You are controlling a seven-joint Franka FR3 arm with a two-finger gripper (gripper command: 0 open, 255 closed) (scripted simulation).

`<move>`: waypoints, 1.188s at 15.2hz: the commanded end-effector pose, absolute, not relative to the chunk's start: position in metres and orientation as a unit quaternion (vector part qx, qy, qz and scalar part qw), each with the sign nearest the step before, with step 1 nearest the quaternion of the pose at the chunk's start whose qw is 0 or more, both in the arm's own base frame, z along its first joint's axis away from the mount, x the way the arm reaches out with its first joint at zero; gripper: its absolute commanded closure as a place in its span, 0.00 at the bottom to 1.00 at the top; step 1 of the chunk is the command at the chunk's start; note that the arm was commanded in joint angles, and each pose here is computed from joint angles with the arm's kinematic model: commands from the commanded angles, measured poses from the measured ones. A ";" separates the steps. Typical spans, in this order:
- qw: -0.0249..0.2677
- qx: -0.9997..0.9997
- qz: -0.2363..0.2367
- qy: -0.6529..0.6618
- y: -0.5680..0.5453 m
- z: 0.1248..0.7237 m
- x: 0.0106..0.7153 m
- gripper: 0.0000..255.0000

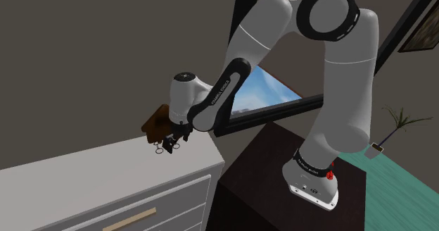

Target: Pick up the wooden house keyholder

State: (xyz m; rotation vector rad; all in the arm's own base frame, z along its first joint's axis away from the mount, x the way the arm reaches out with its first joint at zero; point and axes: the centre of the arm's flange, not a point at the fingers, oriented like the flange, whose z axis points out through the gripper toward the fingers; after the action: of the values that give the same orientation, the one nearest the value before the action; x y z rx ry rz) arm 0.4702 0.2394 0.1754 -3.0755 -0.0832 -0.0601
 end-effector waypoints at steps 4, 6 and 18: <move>0.032 -0.999 -0.020 -0.027 0.240 0.173 0.470 1.00; 0.032 -0.999 -0.020 -0.027 0.240 0.173 0.470 1.00; 0.032 -0.999 -0.020 -0.027 0.240 0.216 0.470 1.00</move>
State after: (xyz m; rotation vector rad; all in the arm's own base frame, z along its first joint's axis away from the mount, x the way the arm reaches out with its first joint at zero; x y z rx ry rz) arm 0.4685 0.2406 0.2109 -3.0759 -0.0849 -0.0578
